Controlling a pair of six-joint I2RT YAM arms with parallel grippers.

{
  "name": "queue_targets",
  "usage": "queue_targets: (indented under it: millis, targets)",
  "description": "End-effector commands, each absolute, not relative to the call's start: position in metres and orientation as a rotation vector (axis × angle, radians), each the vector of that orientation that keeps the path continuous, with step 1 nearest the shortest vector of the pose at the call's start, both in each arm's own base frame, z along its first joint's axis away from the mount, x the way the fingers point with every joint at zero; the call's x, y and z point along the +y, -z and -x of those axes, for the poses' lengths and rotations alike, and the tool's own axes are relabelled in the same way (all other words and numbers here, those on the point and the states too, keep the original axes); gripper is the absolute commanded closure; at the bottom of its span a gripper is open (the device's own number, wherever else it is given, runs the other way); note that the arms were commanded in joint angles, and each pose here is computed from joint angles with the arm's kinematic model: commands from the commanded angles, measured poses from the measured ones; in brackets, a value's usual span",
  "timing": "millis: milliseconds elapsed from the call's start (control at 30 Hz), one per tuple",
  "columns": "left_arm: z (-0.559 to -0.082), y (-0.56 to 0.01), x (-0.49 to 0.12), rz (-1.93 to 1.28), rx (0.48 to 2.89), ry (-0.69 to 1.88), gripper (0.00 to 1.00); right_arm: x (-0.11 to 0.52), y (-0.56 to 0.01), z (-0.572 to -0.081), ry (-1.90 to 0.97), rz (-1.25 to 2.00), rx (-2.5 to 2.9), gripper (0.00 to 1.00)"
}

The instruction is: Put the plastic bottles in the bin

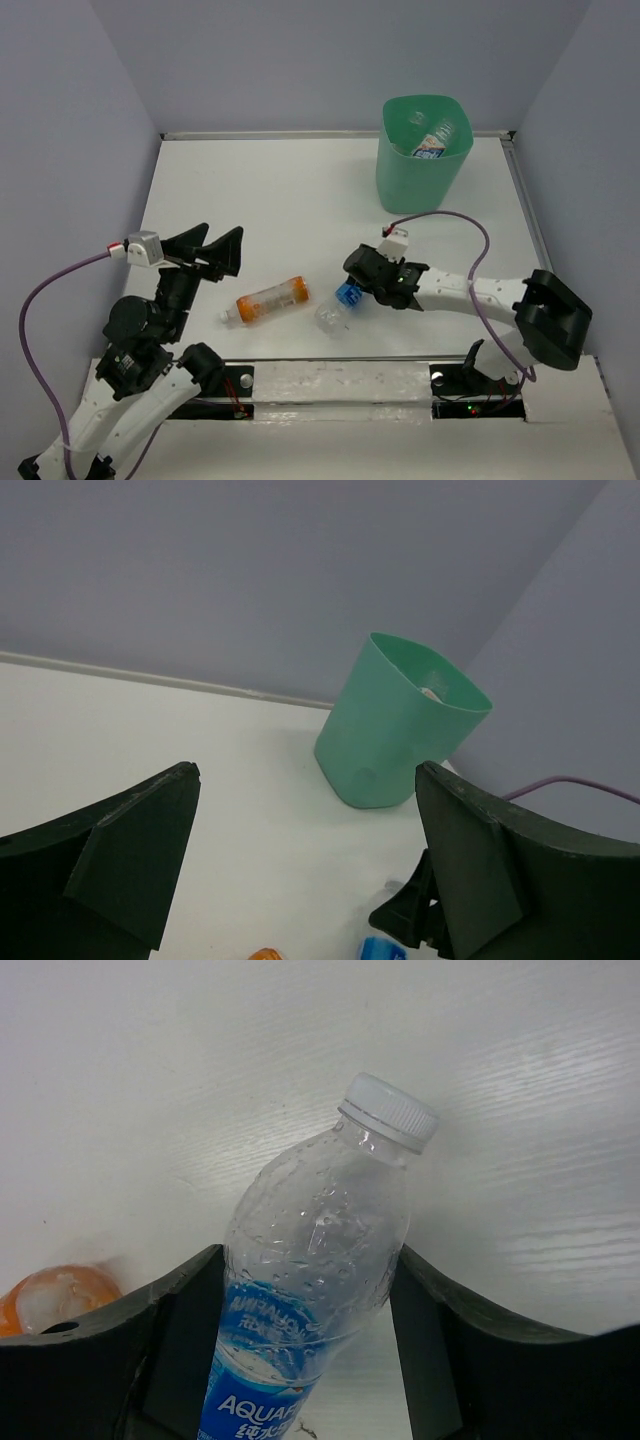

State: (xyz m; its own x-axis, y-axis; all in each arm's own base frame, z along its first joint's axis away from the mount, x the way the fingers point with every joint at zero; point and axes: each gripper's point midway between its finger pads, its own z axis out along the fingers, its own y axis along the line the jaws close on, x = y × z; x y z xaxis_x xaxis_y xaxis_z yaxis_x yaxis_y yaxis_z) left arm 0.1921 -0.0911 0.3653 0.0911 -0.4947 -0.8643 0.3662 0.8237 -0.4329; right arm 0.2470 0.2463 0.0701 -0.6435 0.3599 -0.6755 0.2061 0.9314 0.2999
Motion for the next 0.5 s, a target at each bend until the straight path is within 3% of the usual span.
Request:
queue_targets:
  millis: [0,300,467]
  targets:
    - [-0.191,-0.376,-0.075,0.199,1.270,0.631,0.01,0.215,-0.140,-0.263,-0.207,-0.396,2.089,0.58]
    - [-0.192,-0.377,-0.070,0.222,1.261,0.617,0.01,0.216,-0.273,-0.280,-0.276,-0.255,1.858,0.59]
    - [-0.193,-0.378,-0.067,0.227,1.254,0.611,0.01,0.213,-0.410,-0.313,-0.184,-0.188,1.523,0.59]
